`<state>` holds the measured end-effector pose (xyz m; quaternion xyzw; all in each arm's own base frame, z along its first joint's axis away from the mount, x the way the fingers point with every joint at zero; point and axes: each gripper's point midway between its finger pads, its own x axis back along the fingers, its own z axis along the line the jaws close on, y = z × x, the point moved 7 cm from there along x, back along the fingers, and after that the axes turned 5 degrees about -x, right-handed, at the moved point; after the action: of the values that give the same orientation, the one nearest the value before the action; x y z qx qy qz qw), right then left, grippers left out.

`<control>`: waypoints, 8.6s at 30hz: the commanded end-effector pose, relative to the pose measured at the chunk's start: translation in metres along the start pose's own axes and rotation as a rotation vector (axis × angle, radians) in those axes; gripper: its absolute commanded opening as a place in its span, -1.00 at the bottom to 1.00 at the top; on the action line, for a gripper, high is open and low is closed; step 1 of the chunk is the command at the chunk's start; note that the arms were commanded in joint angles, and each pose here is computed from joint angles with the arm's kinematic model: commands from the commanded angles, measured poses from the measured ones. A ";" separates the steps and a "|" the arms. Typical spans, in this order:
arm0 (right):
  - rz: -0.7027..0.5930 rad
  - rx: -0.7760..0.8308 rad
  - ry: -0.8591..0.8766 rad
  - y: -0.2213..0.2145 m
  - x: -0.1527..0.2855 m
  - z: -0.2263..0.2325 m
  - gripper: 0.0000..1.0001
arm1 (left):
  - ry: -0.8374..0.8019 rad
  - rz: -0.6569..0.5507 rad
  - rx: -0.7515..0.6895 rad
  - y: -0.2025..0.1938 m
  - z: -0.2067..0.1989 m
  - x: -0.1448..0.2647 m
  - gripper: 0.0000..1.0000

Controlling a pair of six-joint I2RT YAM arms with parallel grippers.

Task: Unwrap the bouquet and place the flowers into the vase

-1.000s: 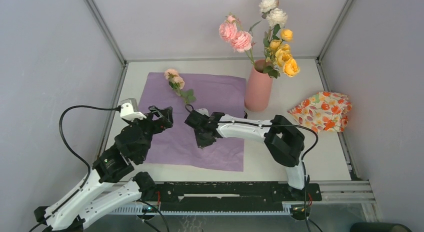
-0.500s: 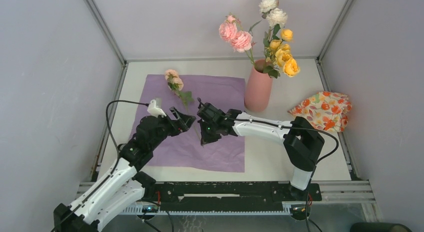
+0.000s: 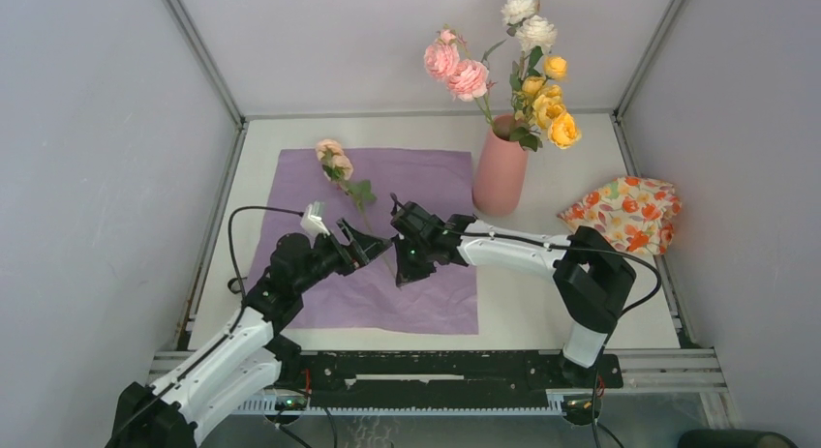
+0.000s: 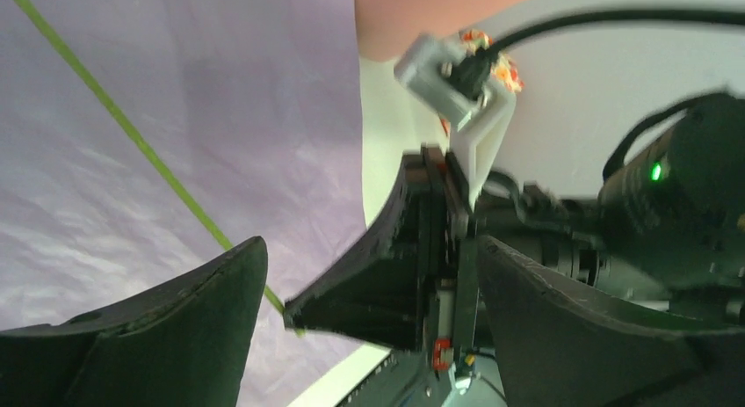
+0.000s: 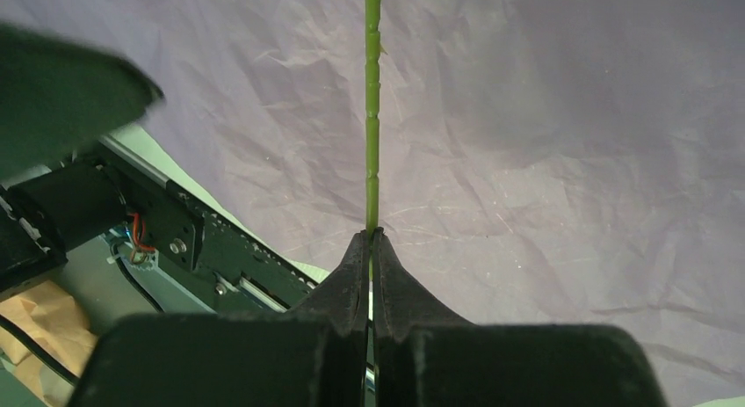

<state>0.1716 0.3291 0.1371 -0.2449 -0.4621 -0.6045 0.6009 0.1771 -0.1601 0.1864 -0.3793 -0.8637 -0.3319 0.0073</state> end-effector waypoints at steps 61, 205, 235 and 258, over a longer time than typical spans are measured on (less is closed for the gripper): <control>-0.043 0.096 -0.127 0.005 -0.040 0.004 -0.55 | 0.477 -0.105 0.013 0.030 0.053 0.021 0.56; -0.190 -0.015 0.469 0.138 -0.020 0.077 -1.00 | -0.047 -0.048 -0.014 -0.020 0.042 0.021 -0.91; -0.313 0.228 0.341 0.051 0.065 0.046 -1.00 | -0.287 -0.264 -0.081 0.073 -0.053 0.011 0.10; -0.340 0.293 0.338 0.019 0.083 0.065 -1.00 | -0.236 -0.283 -0.155 0.097 -0.063 -0.003 -0.30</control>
<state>0.1626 0.3494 0.2177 -0.0065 -0.4667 -0.6422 0.6081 0.2213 -0.1519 0.2468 -0.3195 -0.8851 -0.3183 -0.1152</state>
